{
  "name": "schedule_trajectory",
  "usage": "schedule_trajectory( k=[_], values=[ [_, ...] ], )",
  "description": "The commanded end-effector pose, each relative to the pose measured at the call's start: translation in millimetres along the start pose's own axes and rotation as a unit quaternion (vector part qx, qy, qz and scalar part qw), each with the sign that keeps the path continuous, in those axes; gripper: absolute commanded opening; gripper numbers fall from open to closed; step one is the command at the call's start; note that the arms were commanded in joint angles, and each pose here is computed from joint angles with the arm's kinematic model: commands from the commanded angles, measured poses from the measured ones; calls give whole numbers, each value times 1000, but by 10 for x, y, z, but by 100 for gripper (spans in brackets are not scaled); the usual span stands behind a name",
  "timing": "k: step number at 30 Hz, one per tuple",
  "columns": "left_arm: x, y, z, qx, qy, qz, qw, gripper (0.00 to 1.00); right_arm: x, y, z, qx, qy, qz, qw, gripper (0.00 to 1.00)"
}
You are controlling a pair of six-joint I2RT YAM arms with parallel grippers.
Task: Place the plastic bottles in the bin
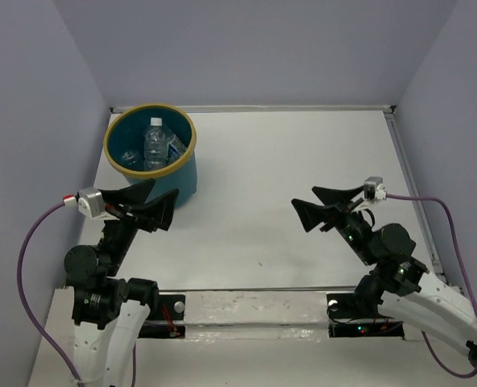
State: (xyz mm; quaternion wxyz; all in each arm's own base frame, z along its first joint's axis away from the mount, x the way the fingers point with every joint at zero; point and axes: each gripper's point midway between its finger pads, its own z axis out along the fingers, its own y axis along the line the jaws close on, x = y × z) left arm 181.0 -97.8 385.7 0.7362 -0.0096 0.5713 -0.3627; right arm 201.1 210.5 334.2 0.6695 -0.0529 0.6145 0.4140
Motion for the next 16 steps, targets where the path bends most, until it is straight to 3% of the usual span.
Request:
schedule_trajectory(
  k=[1,6,16],
  values=[
    [252,-230,-109,70,42,-56,995,99,263,-425,-440,74,23,20,997,100],
    [380,-217,-115,75,60,-76,992,99,176,-571,-646,101,1,30,994,100],
    [282,-273,-153,85,45,-51,994,99,-380,-336,-713,67,-36,2,997,100]
  ],
)
